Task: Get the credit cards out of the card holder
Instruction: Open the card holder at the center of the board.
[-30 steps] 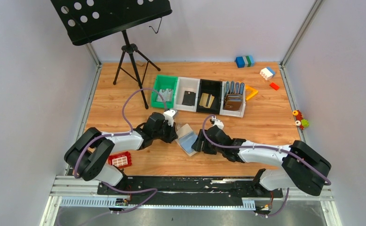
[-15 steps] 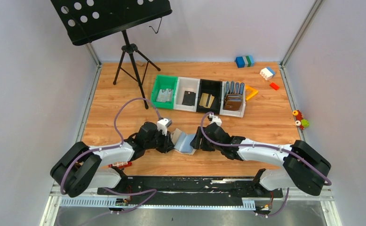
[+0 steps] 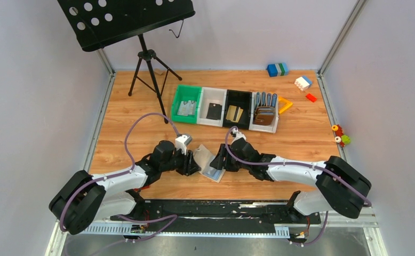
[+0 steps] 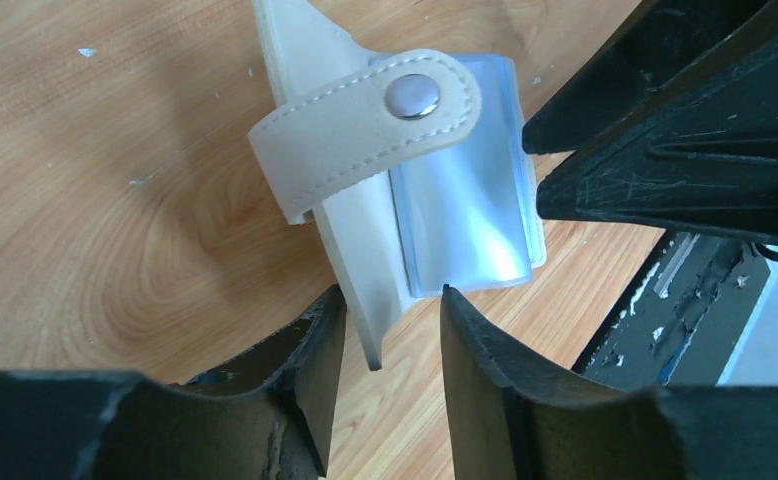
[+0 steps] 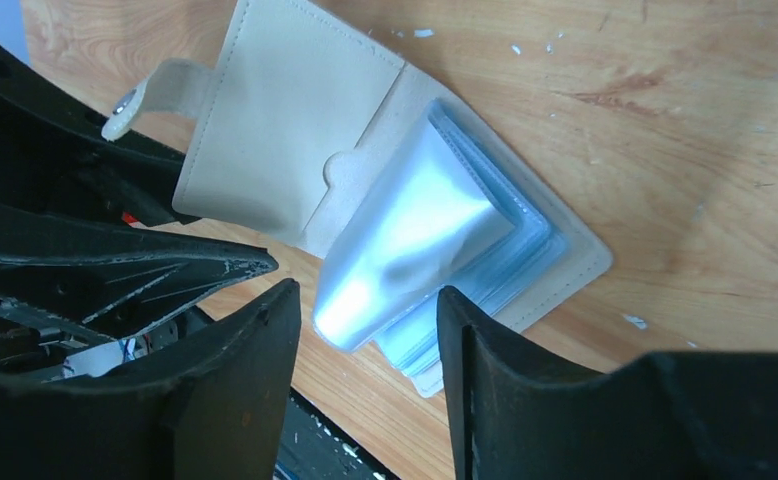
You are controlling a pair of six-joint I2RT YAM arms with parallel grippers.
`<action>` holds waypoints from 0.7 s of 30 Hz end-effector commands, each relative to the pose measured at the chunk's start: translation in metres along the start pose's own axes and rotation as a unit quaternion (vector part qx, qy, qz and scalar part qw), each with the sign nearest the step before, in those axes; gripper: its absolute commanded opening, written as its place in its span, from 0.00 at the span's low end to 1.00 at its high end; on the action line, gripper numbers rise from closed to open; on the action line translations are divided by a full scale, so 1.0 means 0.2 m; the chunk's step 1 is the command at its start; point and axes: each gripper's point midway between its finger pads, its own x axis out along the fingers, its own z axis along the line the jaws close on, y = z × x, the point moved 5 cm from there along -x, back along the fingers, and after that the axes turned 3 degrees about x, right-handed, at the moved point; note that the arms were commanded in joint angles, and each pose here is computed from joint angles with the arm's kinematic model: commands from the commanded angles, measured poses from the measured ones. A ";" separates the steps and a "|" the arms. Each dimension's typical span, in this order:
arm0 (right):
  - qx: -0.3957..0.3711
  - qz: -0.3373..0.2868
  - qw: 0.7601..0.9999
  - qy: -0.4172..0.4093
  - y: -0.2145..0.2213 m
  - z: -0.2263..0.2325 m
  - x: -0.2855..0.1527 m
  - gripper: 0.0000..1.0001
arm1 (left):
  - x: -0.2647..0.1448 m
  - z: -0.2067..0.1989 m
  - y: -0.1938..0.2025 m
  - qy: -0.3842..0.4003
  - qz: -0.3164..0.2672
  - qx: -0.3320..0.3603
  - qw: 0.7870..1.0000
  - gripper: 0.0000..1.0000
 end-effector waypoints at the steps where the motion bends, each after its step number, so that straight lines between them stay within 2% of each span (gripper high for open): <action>1: 0.015 -0.003 0.999 -0.051 -0.03 0.11 0.01 0.52 | -0.01 -0.04 -0.02 0.023 -0.009 0.006 1.000 0.51; 8: 0.032 0.013 0.994 -0.099 -0.04 0.20 0.03 0.59 | -0.02 -0.07 -0.05 0.038 -0.007 0.020 0.999 0.75; 12: 0.044 0.010 0.995 -0.088 -0.05 0.20 0.03 0.66 | -0.02 -0.09 -0.05 0.029 0.003 0.045 0.999 0.89; 18: 0.070 -0.041 0.996 -0.042 -0.08 0.07 -0.06 0.73 | -0.01 -0.11 -0.06 -0.022 0.008 0.093 0.995 0.99; 21: 0.082 -0.069 0.994 -0.028 -0.10 0.03 -0.11 0.76 | 0.00 -0.11 -0.07 -0.050 0.014 0.111 0.992 1.00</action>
